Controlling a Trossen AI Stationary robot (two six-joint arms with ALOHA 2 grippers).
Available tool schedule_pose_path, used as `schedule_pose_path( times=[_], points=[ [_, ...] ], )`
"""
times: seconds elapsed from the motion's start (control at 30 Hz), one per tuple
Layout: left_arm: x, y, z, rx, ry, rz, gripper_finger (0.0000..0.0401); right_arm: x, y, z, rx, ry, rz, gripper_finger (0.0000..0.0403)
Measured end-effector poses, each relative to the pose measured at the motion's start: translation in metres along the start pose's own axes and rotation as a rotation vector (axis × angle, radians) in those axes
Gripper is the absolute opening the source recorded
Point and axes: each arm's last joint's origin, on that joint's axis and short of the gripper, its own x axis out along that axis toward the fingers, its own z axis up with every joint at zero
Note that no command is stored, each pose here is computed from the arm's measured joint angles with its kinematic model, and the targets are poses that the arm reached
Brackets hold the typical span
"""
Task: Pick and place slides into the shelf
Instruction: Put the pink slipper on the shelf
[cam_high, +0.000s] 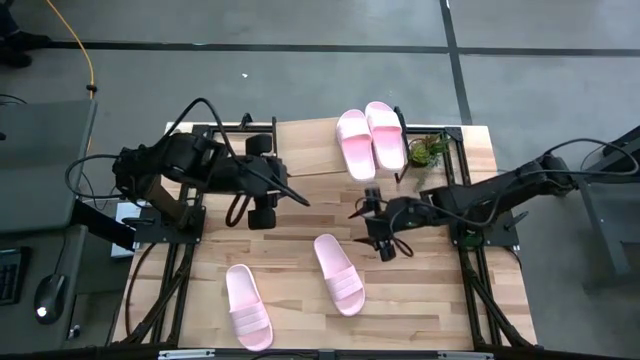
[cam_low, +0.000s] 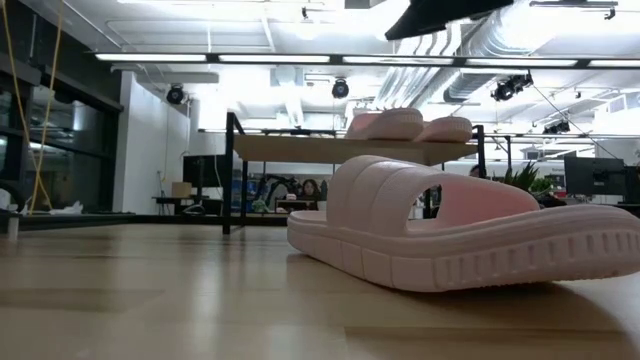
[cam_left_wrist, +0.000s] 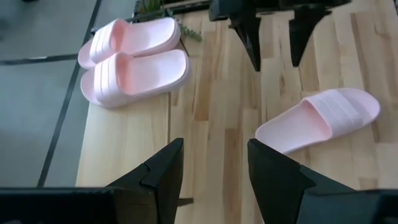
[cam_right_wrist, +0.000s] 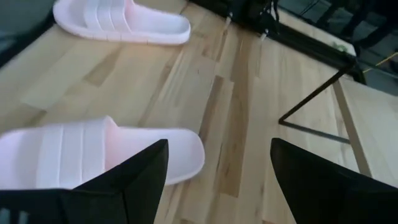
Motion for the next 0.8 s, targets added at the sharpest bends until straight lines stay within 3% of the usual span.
schedule_pose_path(
  times=[0.4,0.8],
  points=[
    [0.0,-0.002,0.007,-0.04,-0.063,-0.08,0.0161,-0.009,0.035,0.011,0.116,-0.051,0.019,0.0273],
    [-0.017,0.041,0.005,-0.234,-0.128,-0.136,0.0161,-0.022,0.068,0.024,0.141,-0.162,0.04,0.0273]
  ],
)
